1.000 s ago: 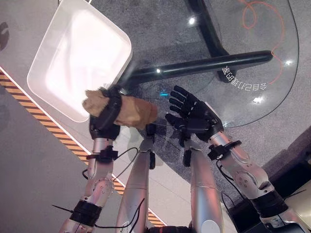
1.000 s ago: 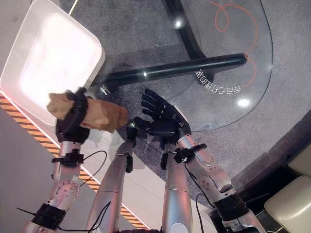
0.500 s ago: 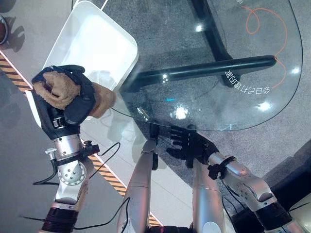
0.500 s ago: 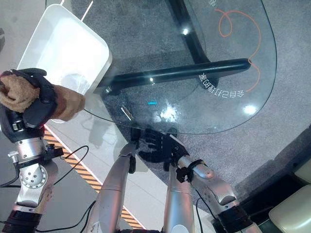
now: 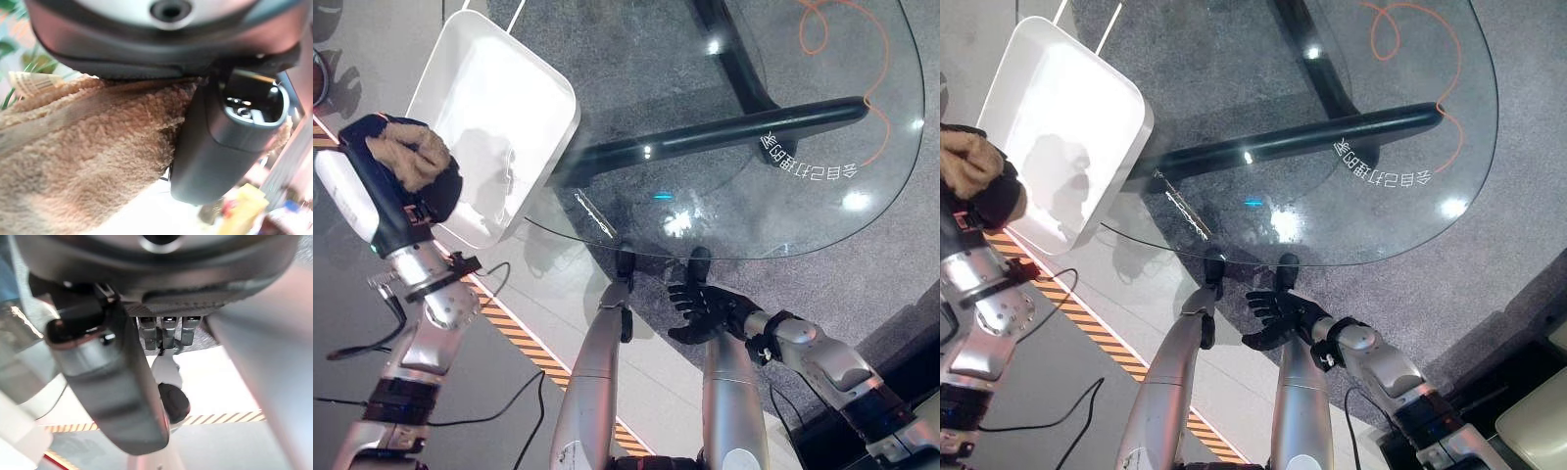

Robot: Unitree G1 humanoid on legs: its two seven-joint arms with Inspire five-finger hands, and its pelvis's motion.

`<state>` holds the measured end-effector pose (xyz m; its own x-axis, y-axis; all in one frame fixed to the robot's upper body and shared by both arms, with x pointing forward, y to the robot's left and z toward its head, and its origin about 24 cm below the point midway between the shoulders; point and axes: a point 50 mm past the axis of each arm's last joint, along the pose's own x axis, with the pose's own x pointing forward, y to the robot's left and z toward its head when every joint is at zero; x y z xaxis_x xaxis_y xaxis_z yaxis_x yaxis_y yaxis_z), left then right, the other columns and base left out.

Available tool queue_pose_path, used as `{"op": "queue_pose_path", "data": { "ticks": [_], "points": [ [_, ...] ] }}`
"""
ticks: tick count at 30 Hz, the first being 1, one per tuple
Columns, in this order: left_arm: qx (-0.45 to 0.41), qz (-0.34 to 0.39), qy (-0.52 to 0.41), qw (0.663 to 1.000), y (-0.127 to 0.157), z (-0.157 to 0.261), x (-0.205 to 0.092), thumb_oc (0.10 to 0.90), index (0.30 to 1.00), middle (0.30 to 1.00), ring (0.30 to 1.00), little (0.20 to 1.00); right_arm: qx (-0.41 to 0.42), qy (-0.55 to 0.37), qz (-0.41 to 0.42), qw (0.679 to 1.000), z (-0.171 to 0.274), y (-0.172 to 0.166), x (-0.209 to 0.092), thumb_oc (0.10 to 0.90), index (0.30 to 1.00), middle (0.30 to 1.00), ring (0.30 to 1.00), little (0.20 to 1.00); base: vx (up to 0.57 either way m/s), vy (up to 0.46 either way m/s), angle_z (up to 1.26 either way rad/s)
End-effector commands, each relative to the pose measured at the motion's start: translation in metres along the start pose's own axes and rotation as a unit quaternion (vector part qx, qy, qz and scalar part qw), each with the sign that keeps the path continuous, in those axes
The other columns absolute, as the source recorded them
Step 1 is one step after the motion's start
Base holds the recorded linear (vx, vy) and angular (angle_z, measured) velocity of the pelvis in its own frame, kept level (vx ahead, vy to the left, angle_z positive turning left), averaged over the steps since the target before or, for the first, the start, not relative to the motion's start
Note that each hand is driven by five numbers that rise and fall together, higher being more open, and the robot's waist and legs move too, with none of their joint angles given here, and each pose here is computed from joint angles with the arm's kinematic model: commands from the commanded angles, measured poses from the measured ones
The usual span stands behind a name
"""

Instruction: Wipe the table with a cloth and put it in the basket.

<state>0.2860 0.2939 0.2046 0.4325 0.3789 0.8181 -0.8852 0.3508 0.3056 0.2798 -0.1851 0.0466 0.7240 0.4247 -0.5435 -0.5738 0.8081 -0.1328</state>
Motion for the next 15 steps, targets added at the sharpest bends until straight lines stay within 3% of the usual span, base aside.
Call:
{"op": "queue_pose_path", "data": {
  "ticks": [1,10,15],
  "points": [
    [0.086,0.155,-0.045,0.983,0.036,0.008,0.056,0.100,0.300,0.300,0.300,0.200,0.033,0.025,0.086,0.995,-0.013,0.018,-0.001,0.800,0.900,0.900,0.900,0.900,0.01,0.079,-0.03],
    [0.173,0.116,-0.001,0.978,0.019,-0.008,0.079,0.100,0.300,0.300,0.300,0.200,0.046,0.044,0.092,0.994,-0.016,0.010,0.001,0.800,0.900,0.900,0.900,0.900,0.02,0.079,-0.03],
    [0.154,0.102,0.013,0.983,0.009,-0.006,0.087,0.100,0.300,0.300,0.300,0.200,0.056,0.035,0.091,0.994,-0.008,0.007,0.004,0.800,0.900,0.900,0.900,0.900,-0.01,0.022,-0.03]
  ]
}}
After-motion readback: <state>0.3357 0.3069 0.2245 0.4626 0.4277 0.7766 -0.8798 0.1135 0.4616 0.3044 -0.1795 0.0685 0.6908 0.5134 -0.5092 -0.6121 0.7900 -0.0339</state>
